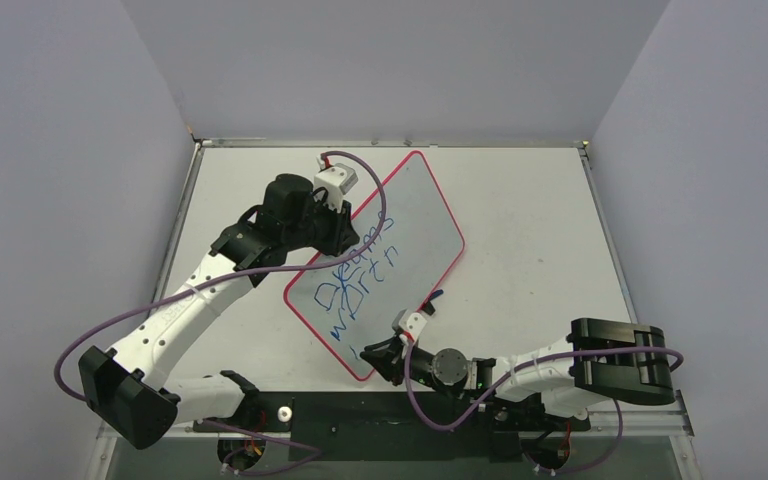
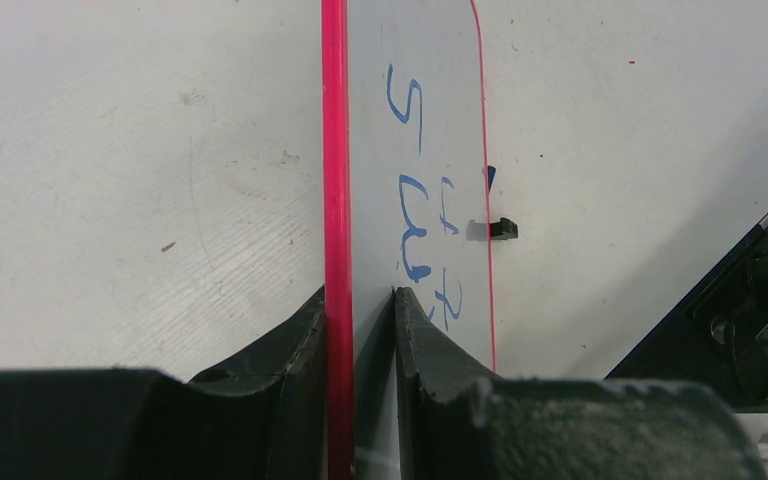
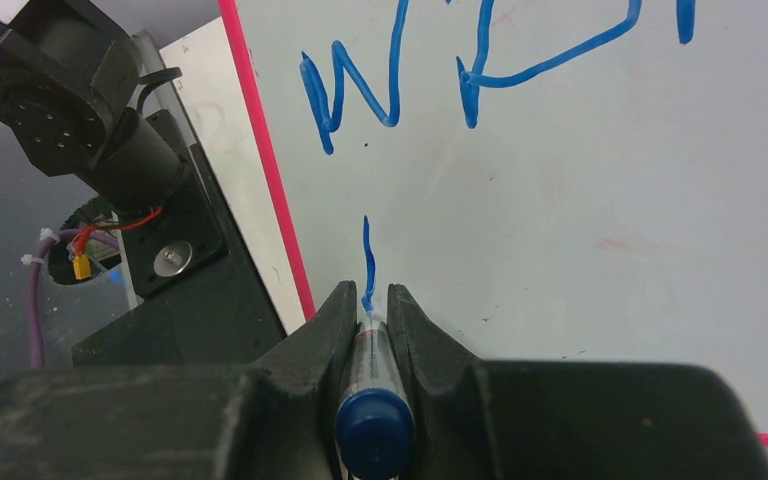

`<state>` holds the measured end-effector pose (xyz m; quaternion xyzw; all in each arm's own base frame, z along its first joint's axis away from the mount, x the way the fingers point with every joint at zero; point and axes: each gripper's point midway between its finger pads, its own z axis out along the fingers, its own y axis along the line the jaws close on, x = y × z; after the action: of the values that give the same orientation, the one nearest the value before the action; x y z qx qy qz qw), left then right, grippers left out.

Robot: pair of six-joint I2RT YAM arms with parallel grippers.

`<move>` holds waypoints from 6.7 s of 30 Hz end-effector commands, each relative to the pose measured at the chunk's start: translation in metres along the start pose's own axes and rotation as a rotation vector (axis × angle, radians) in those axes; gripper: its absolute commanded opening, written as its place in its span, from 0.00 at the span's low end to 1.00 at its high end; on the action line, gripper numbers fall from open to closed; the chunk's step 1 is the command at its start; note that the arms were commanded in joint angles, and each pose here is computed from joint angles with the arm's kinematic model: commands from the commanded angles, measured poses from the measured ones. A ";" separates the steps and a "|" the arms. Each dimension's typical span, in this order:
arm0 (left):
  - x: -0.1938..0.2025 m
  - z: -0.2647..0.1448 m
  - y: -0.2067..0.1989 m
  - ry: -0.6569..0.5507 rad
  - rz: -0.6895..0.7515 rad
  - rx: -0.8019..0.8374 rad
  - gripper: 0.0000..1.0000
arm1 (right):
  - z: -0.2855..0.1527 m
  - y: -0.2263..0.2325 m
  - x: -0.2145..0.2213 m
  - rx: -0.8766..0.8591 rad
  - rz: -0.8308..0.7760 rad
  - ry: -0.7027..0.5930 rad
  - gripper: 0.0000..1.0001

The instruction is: Write a sentence on the whiteboard

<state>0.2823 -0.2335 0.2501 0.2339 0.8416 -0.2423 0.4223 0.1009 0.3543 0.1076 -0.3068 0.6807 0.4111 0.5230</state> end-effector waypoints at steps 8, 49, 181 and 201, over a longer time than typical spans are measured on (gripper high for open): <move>-0.041 -0.011 0.018 -0.162 0.105 -0.097 0.00 | 0.004 0.005 -0.021 0.019 -0.009 -0.028 0.00; -0.040 -0.011 0.023 -0.158 0.097 -0.115 0.00 | 0.028 -0.021 -0.052 0.142 -0.073 -0.091 0.00; -0.042 -0.014 0.023 -0.167 0.098 -0.117 0.00 | 0.020 -0.021 -0.078 0.231 -0.081 -0.069 0.00; -0.040 -0.013 0.024 -0.162 0.099 -0.124 0.00 | 0.016 -0.039 -0.084 0.267 -0.053 -0.118 0.00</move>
<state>0.2865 -0.2249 0.2498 0.2201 0.8459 -0.2279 0.4291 0.1590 0.3421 0.1597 -0.2471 0.7030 0.2979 0.5967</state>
